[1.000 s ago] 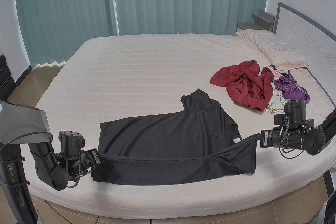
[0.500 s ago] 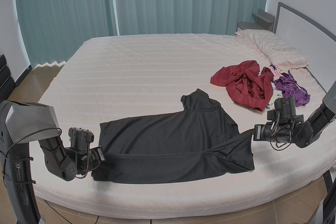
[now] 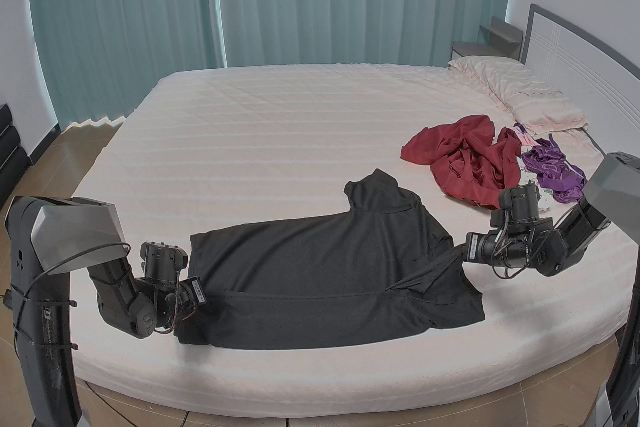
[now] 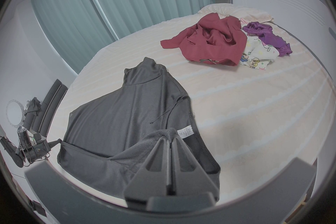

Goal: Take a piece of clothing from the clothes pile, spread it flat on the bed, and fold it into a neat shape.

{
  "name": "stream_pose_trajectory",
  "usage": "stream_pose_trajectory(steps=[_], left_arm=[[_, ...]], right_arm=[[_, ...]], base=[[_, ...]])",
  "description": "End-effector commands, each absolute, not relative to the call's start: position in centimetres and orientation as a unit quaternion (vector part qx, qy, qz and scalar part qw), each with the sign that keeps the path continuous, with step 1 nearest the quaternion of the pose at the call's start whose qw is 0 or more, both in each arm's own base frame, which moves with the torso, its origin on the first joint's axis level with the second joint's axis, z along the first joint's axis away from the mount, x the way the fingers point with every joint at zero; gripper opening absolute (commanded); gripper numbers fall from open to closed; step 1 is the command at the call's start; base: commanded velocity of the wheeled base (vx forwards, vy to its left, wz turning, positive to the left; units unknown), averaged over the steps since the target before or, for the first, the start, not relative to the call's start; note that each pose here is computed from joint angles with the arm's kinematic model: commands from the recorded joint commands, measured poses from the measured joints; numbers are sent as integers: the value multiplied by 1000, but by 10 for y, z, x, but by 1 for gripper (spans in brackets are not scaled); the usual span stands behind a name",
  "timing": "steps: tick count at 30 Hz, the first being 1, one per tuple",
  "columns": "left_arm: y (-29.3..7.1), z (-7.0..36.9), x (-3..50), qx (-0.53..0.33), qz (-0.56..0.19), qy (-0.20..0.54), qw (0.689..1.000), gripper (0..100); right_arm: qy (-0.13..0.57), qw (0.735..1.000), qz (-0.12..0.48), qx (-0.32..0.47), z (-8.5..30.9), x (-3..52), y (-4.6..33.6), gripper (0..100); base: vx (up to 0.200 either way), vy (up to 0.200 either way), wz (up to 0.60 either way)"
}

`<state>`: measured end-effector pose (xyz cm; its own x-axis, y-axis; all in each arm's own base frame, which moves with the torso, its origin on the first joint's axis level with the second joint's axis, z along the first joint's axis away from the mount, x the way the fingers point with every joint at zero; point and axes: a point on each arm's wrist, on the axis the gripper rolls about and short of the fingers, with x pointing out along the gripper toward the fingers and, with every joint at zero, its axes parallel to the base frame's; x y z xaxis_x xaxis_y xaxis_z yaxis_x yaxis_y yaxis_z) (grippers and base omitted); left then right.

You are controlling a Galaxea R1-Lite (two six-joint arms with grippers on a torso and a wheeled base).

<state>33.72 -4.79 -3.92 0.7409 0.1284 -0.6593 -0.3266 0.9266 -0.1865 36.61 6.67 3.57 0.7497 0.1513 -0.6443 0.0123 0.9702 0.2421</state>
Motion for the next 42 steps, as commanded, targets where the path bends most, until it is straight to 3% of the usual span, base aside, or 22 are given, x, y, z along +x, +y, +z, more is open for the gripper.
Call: stream_pose_trajectory(steps=[1, 13, 14, 19, 26, 32, 37, 42], left_arm=[[-43, -50, 344, -148, 133, 342, 918, 0], [-39, -57, 351, -154, 141, 341, 917, 0], [-39, -59, 351, -154, 139, 342, 916, 100], [-40, -59, 352, -154, 139, 342, 917, 100], [-31, -47, 344, -176, 153, 335, 913, 100], [-26, -18, 308, -256, 127, 349, 892, 100], [-27, -16, 286, -328, 111, 377, 859, 100], [-27, -27, 282, -332, 113, 384, 854, 100]], right_arm=[[364, 923, 35, 115, 19, 375, 68, 0], [367, 919, 27, 144, 7, 386, 74, 0], [370, 917, 26, 146, 3, 387, 76, 100], [372, 914, 24, 164, 3, 387, 76, 100], [353, 901, -4, 252, 18, 389, 77, 100], [373, 867, -22, 329, 4, 386, 103, 100], [370, 870, -23, 324, -8, 397, 122, 100], [344, 883, -34, 316, -14, 414, 132, 100]], base=[[0, 0, 0], [0, 0, 0], [0, 0, 0], [0, 0, 0], [0, 0, 0], [0, 0, 0], [0, 0, 0], [0, 0, 0]])
